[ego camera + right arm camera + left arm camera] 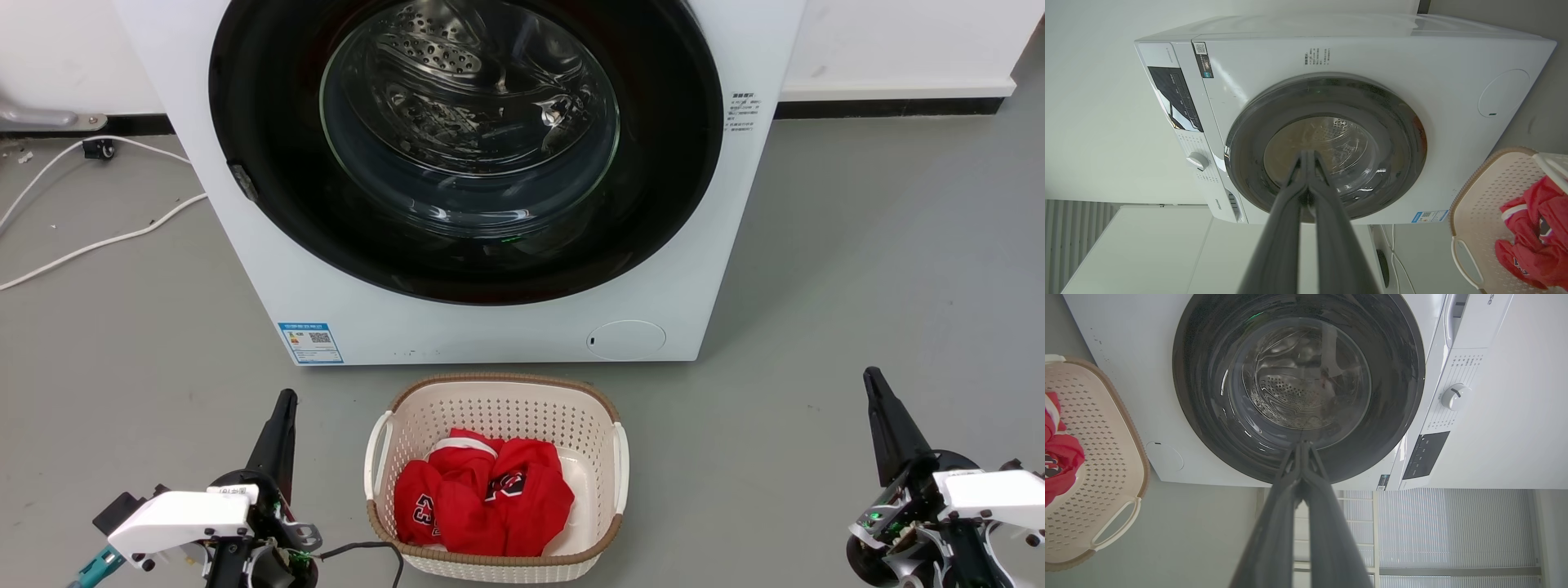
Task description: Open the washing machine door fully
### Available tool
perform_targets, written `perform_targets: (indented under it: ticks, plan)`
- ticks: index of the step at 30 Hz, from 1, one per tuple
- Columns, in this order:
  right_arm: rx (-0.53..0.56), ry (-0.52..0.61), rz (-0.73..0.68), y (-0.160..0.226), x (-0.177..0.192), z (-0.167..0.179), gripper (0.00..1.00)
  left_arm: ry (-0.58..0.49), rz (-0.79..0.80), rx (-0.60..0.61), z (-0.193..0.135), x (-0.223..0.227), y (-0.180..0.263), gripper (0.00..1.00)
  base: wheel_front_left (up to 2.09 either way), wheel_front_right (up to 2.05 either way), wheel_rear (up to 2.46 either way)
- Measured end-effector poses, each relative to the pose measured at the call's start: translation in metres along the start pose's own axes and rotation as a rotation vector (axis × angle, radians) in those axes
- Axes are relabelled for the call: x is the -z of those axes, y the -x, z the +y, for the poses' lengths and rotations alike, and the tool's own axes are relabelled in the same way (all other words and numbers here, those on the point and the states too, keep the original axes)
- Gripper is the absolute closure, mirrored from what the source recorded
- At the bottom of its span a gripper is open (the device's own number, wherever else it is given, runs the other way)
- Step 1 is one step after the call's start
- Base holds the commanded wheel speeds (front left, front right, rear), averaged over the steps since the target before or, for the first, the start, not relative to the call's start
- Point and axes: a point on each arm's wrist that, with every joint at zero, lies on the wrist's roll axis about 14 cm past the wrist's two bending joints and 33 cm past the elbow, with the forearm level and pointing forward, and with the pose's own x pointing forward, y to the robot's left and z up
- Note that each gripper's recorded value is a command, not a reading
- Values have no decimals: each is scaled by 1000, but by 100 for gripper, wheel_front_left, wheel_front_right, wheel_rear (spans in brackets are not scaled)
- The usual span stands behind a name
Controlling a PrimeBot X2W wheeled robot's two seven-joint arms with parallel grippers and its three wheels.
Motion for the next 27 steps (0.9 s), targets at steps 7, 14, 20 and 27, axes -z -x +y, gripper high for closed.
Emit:
perform_targets:
  ticks: [7,14,20,27]
  plan:
    - [0,-1,-1,0,0,0,0,0,0,0,0,0,0,0,0,0,0]
    - [63,-9,-11,11,1,-22,0,9,-6,-63,21,3,10,0,0,0,0]
    - [36,7,-29,10,1,-13,0,-18,-11,-31,11,6,7,0,0,0,0]
    - [11,109,-41,10,0,-4,0,-117,-33,14,-5,2,5,0,0,0,0]
